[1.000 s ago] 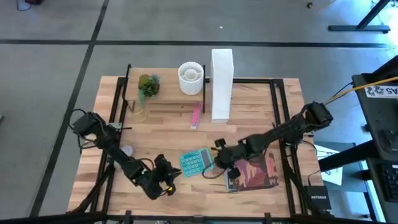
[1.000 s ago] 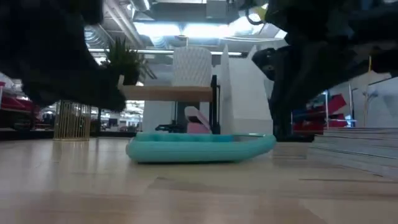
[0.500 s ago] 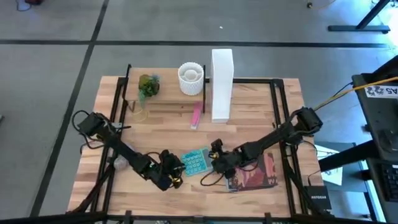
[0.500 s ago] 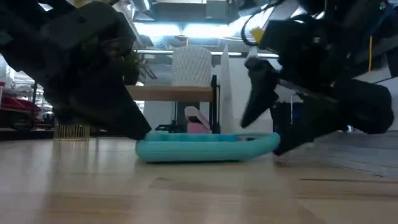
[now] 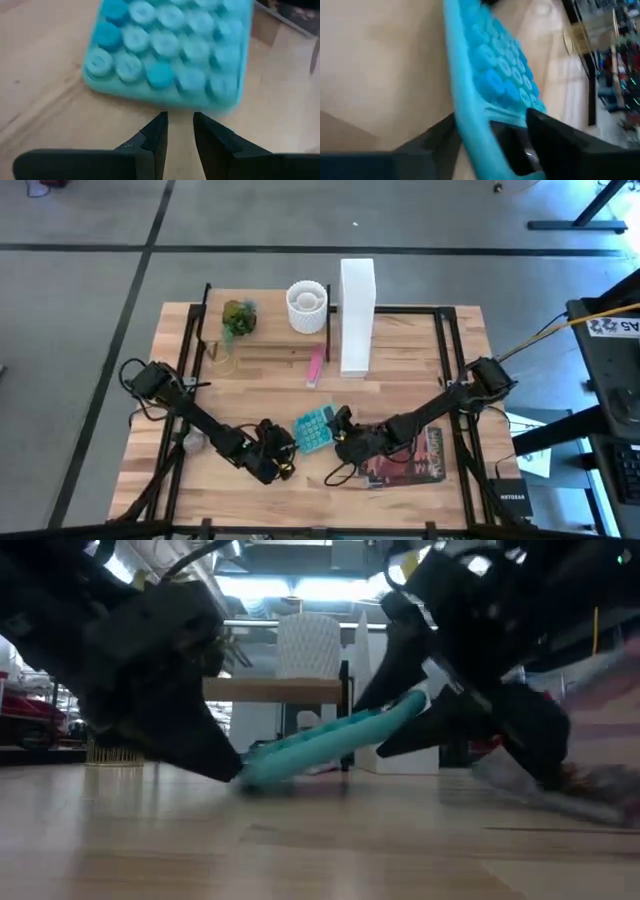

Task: Stock shelves
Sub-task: Put the blue calculator under the shelf

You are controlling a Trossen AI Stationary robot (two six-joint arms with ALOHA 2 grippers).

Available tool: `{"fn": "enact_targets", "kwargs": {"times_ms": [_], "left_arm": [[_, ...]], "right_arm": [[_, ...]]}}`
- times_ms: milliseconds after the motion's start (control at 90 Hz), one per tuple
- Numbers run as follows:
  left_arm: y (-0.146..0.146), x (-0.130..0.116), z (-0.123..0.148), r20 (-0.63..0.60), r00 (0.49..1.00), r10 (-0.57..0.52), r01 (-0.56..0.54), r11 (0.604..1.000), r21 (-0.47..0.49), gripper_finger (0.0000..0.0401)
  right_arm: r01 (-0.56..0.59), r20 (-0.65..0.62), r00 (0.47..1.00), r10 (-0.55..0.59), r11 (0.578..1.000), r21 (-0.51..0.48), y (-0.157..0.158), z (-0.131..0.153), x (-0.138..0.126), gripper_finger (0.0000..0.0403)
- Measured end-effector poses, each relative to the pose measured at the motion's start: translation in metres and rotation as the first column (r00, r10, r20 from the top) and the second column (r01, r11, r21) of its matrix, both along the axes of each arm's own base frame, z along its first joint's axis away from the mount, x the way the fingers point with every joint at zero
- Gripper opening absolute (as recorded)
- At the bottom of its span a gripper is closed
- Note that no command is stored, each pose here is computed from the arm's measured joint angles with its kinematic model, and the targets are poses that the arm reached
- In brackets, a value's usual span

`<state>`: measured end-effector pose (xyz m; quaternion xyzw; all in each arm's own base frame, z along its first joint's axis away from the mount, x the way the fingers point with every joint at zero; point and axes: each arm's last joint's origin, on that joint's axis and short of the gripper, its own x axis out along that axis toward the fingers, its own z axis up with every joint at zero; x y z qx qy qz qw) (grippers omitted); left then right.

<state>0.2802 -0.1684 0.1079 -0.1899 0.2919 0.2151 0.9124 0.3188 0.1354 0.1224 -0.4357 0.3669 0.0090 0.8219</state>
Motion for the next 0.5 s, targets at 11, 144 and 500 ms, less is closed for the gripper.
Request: {"fn": "enact_targets", "kwargs": {"times_ms": [11, 144, 500], "left_arm": [[0.0, 0.0, 0.001, 0.0, 1.0, -0.003, 0.003, 1.0, -0.001, 0.0077], [-0.005, -0.007, 0.018, 0.008, 1.0, -0.029, 0.029, 1.0, -0.011, 0.007], [-0.033, -0.049, 0.122, 0.177, 0.979, -0.1, 0.094, 0.995, 0.044, 0.0035]], "right_arm": [[0.001, -0.004, 1.0, -0.001, 1.0, -0.002, 0.0, 0.0, 0.0, 0.0147], [0.003, -0.015, 1.0, -0.003, 1.0, -0.006, 0.002, 0.007, 0.003, 0.0055], [-0.09, 0.181, 0.98, 0.077, 0.994, 0.065, 0.021, 0.037, 0.04, 0.005]]}}
